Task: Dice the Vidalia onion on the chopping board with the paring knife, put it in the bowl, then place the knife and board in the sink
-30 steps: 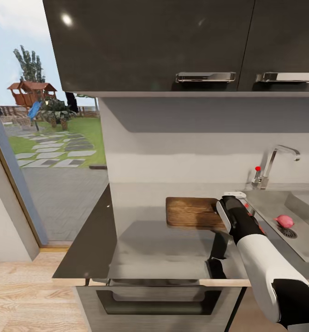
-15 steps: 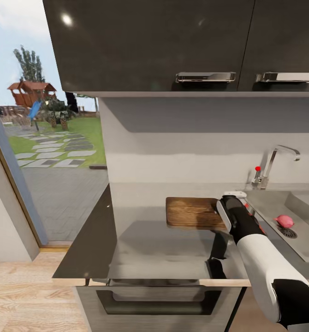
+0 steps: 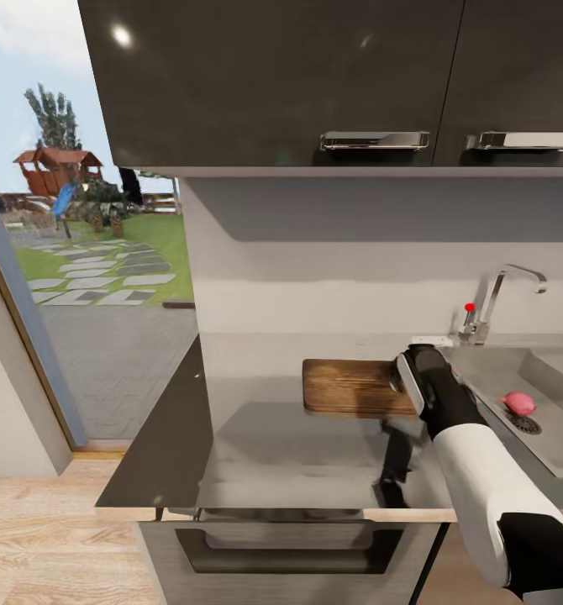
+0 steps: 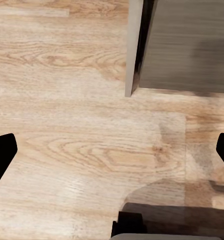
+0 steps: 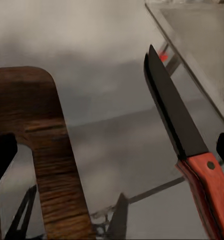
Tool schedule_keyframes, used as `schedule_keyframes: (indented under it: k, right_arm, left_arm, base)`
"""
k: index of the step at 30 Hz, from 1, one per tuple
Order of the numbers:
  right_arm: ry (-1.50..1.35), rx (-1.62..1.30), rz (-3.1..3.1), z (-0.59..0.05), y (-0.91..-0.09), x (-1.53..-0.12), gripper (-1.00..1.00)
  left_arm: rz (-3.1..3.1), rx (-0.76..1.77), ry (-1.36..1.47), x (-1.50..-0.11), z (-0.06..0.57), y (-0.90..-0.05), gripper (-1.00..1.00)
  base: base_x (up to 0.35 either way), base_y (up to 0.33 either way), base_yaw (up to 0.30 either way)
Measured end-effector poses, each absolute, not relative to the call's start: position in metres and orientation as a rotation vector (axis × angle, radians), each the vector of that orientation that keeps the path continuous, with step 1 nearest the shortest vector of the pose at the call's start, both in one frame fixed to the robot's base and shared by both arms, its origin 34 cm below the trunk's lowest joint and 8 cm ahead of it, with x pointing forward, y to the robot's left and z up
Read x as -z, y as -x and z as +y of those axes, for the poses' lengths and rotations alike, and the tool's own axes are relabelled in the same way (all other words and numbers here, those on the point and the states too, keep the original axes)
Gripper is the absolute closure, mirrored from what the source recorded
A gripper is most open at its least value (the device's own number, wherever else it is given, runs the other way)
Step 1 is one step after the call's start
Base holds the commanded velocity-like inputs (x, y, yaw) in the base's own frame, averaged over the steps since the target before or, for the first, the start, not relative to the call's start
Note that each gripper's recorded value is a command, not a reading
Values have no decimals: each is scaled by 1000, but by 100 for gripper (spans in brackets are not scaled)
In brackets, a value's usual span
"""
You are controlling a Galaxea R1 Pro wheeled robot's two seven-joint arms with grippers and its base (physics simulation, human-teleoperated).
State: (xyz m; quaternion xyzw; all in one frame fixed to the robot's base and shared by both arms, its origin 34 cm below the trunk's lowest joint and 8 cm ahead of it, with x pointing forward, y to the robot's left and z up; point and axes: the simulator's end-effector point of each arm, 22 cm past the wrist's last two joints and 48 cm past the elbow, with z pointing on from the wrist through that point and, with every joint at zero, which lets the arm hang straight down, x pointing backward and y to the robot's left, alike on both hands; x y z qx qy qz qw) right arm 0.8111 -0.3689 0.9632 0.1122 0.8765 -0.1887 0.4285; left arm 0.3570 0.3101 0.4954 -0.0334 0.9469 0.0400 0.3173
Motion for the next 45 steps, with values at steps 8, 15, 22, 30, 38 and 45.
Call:
schedule_keyframes:
  k: [8, 15, 22, 30, 38, 45]
  right_arm:
    - [-274, 463, 2193, -364, -807, -982, -100]
    - [-271, 462, 2193, -363, -807, -982, -100]
    - [-267, 459, 2194, -361, -808, -981, -100]
    - [-267, 459, 2194, -362, -808, -981, -100]
    - [-264, 458, 2197, -361, -808, -979, -100]
    - [-260, 460, 2215, -361, -807, -971, -100]
  left_arm:
    - [2492, -105, 88, -495, 310, -357, -100]
    - [2492, -105, 88, -495, 310, -357, -100]
    - [2492, -105, 88, -495, 310, -357, -100]
    - [2493, -104, 87, -495, 309, -357, -100]
    - [2492, -104, 86, -495, 310, -357, -100]
    - [2492, -104, 86, -495, 309, -357, -100]
  base:
    - [-180, 0, 0]
    - [-330, 0, 0]
    - [-337, 0, 0]
    - [-337, -72, 0]
    - [-337, -23, 0]
    - [-337, -1, 0]
